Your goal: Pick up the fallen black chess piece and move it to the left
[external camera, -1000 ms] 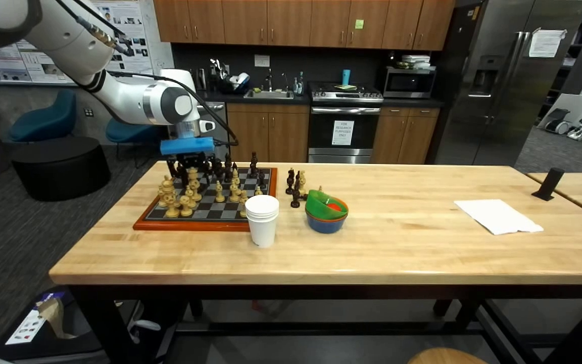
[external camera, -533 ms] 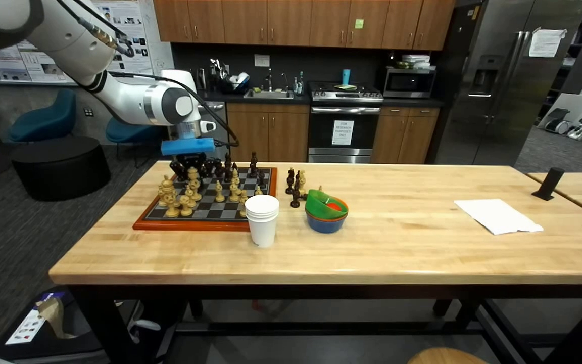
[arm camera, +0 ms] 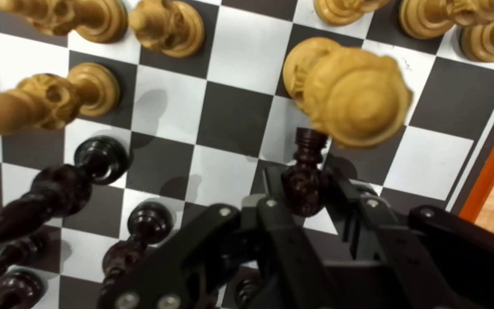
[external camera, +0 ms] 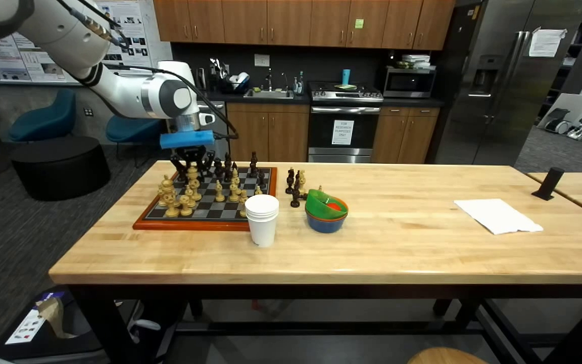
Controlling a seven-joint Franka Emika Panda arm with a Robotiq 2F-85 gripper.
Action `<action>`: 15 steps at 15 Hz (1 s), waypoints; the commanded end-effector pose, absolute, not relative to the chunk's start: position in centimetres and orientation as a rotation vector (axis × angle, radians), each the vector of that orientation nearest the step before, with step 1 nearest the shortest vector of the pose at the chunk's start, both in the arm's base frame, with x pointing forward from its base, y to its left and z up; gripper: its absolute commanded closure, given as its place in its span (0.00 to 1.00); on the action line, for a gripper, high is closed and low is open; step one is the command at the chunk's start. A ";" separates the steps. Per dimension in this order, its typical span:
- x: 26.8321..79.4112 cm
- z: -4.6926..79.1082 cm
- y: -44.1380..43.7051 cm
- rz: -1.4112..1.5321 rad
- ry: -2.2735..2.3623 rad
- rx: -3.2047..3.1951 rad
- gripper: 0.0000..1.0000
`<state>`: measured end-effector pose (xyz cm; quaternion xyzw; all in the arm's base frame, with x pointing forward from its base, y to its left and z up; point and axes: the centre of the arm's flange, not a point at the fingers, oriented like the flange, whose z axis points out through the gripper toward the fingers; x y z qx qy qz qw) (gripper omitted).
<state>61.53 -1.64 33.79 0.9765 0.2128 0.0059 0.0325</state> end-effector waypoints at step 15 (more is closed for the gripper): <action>50.8 45.1 6.4 0.201 0.583 2.960 0.93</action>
